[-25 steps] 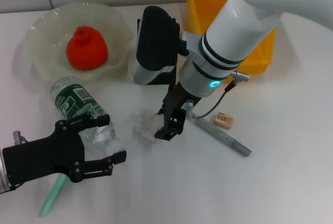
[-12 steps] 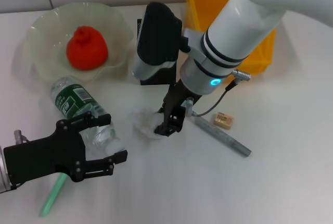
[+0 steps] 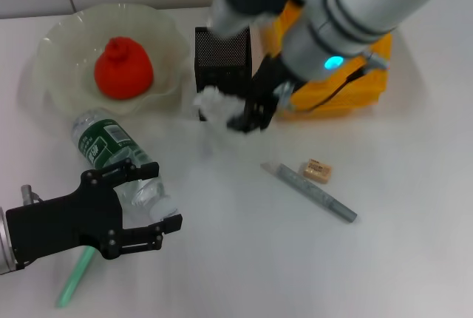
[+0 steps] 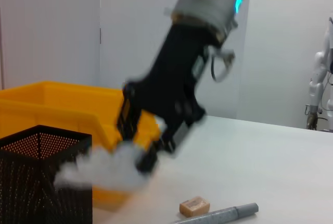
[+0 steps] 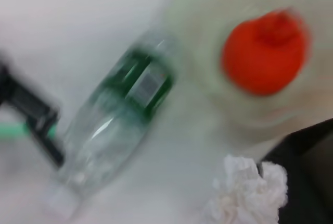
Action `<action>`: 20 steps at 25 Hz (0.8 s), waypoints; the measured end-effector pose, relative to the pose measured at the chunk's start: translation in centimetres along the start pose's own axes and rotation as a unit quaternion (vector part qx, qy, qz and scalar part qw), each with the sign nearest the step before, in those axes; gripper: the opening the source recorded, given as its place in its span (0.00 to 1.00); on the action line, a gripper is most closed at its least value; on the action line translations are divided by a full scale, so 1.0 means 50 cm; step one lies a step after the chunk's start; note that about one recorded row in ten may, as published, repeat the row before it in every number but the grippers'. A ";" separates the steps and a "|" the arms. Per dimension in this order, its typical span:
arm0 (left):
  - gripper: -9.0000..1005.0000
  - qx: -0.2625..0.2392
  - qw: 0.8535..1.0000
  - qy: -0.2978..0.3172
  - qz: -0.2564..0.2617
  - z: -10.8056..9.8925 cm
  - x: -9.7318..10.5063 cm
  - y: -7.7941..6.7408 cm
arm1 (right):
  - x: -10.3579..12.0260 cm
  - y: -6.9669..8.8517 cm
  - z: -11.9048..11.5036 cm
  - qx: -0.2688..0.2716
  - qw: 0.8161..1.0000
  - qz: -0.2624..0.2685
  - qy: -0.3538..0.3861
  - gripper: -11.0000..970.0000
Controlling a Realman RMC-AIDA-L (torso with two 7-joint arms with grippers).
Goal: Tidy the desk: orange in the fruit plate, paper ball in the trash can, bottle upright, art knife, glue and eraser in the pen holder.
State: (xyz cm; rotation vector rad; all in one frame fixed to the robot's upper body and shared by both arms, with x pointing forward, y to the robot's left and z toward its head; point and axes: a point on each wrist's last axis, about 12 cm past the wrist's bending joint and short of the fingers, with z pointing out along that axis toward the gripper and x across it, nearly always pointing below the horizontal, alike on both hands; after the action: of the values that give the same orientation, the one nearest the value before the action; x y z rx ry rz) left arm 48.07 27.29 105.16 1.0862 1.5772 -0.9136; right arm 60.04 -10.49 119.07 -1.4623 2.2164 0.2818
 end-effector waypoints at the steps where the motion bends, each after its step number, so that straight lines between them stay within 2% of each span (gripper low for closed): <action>1: 0.86 0.000 1.000 0.000 0.000 0.000 0.000 0.000 | 0.002 -0.009 -0.017 0.005 1.000 0.013 -0.013 0.40; 2: 0.86 0.000 1.000 0.000 0.000 0.000 0.000 0.000 | 0.008 -0.028 -0.051 0.017 0.998 0.036 -0.039 0.40; 3: 0.86 0.000 1.000 0.000 0.000 0.000 0.000 0.000 | 0.008 -0.028 -0.051 0.017 0.998 0.036 -0.039 0.40; 6: 0.86 0.000 1.000 0.000 0.000 0.000 0.000 0.000 | 0.025 -0.059 -0.100 0.043 0.993 0.074 -0.076 0.39; 7: 0.86 0.000 1.000 0.000 0.000 0.000 0.000 0.000 | 0.045 -0.081 -0.129 0.066 0.988 0.100 -0.095 0.39; 8: 0.86 0.000 1.000 0.000 0.000 0.000 0.000 0.000 | 0.045 -0.081 -0.129 0.066 0.988 0.100 -0.095 0.39; 11: 0.86 0.000 1.000 0.000 -0.001 0.000 0.000 -0.001 | 0.081 -0.114 -0.159 0.102 0.979 0.140 -0.107 0.39; 16: 0.86 0.001 1.000 -0.001 -0.001 0.000 0.000 -0.001 | 0.122 -0.147 -0.175 0.134 0.968 0.180 -0.111 0.39; 20: 0.86 0.003 1.000 -0.001 -0.001 0.001 0.000 -0.001 | 0.146 -0.159 -0.157 0.149 0.965 0.192 -0.103 0.38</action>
State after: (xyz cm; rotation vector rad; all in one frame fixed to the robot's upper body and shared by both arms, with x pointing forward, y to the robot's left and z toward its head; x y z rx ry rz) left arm 48.04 27.23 105.17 1.0875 1.5755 -0.9200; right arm 62.80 -22.95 123.03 -0.8052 2.2388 0.2001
